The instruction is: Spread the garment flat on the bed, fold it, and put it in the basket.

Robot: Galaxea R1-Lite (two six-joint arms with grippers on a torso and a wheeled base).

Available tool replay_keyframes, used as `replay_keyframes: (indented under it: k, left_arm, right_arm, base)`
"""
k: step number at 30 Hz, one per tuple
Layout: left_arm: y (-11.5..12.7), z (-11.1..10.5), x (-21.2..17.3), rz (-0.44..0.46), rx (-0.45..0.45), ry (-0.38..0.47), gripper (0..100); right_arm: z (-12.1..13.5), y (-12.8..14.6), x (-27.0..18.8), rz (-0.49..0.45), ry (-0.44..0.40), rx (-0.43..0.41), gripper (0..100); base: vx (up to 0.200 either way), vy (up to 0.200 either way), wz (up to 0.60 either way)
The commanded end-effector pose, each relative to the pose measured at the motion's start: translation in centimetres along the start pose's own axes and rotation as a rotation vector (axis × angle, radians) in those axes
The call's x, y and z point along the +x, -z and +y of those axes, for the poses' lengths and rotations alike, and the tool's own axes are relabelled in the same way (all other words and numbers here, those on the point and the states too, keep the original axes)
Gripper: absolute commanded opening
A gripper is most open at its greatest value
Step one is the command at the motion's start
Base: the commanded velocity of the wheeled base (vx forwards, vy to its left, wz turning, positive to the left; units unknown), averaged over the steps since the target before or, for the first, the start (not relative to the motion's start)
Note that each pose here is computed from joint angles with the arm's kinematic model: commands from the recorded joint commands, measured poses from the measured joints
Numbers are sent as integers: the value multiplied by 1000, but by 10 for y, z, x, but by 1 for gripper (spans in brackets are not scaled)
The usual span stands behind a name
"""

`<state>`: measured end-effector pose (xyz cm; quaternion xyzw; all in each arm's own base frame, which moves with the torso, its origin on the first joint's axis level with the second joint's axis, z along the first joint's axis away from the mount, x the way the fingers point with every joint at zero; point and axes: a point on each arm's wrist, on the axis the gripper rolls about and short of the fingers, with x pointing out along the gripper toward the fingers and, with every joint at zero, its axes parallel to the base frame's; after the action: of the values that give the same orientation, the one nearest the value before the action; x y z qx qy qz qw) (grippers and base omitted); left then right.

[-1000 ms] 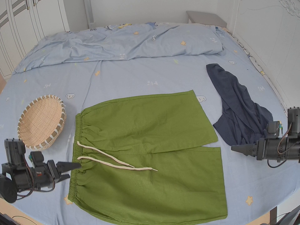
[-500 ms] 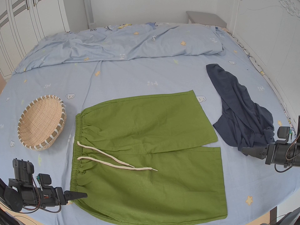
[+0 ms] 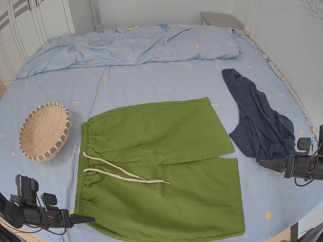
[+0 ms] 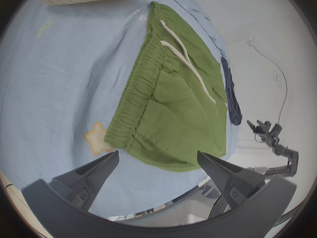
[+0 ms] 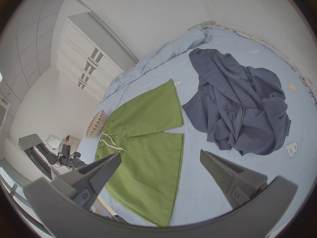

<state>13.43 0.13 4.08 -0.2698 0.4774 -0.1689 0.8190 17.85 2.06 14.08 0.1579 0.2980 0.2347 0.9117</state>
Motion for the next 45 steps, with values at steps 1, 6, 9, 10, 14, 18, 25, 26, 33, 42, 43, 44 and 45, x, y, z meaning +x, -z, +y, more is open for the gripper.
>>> replay_keyframes:
  k: [1,6,9,10,14,18,25,26,33,42,43,44,45]
  left_arm:
    - [8,-3,-7,5,47,-2,100]
    - [10,0,-6,38,63,-20,100]
    - [4,8,0,55,19,-36,100]
    - [1,12,1,52,0,-40,100]
    - [-7,22,7,59,-51,-53,100]
    - [-10,25,9,67,-51,-40,100]
    - [-13,23,10,64,-41,-15,100]
    - [-14,23,11,65,-39,-14,100]
    - [-21,22,10,40,-30,-3,100]
    - [-26,23,11,28,-23,-3,100]
    - [-28,23,11,21,-19,-2,100]
    - [-28,23,11,20,-18,-2,100]
    - [-29,23,12,19,-17,-2,100]
  right_arm:
    - [-1,2,3,17,-1,6,100]
    - [-1,3,4,19,-3,4,100]
    - [-1,2,4,14,-3,3,100]
    - [-1,2,4,14,-3,3,100]
    - [-1,3,4,16,-3,3,100]
    - [-1,3,4,16,-3,3,100]
    - [-1,4,4,18,-4,3,100]
    - [-1,4,4,19,-4,4,100]
    - [-1,4,3,19,-6,1,100]
    - [0,4,3,15,-6,0,100]
    - [0,4,3,13,-7,-1,100]
    - [0,4,3,13,-7,-1,100]
    - [0,4,3,15,-6,0,100]
  base:
    - [0,0,0]
    - [0,0,0]
    - [0,0,0]
    - [0,0,0]
    - [0,0,0]
    - [0,0,0]
    - [0,0,0]
    - [0,0,0]
    - [0,0,0]
    - [0,0,0]
    - [0,0,0]
    - [0,0,0]
    - [0,0,0]
